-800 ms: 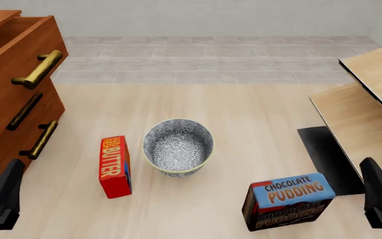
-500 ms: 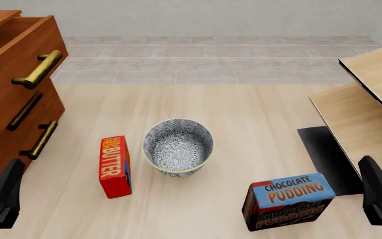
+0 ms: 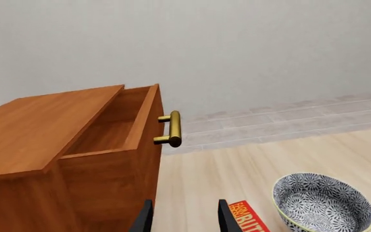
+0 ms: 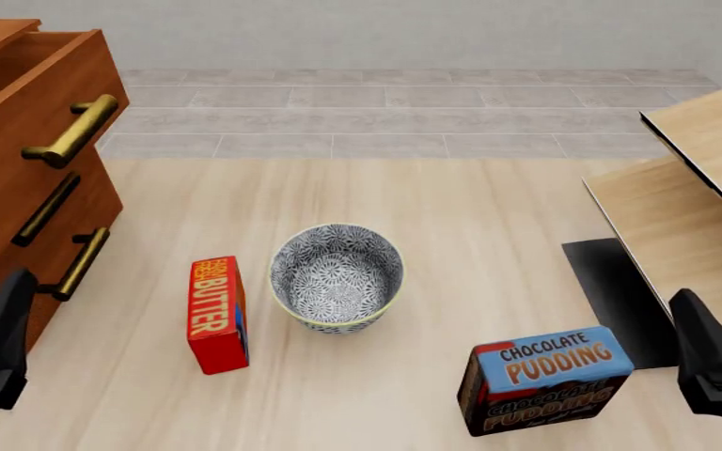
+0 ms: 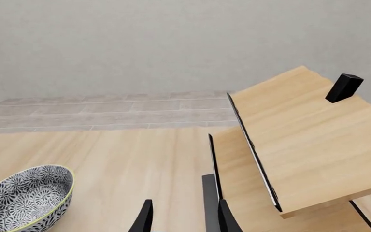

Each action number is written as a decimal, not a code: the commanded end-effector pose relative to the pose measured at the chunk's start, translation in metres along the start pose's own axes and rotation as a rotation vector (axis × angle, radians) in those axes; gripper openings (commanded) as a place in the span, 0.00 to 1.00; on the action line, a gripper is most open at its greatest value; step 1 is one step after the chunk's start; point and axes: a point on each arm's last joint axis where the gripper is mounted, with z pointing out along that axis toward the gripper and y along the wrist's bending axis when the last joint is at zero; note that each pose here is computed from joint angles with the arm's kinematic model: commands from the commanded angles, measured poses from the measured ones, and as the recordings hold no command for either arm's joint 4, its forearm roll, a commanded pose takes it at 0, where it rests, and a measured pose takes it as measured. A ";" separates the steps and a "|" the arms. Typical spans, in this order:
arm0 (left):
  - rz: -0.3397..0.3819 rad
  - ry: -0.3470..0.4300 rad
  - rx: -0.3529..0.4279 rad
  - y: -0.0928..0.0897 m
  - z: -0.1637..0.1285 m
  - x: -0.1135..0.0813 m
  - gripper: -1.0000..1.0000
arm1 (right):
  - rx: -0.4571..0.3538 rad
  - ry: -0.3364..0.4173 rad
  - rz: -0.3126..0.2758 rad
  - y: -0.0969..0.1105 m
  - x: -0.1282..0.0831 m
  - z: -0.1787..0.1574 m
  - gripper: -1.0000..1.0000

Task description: Close the top drawer of the cabinet.

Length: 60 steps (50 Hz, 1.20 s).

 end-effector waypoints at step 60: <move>0.841 -0.244 0.008 -0.021 0.076 0.014 1.00 | 0.004 0.016 0.018 0.000 0.001 0.002 1.00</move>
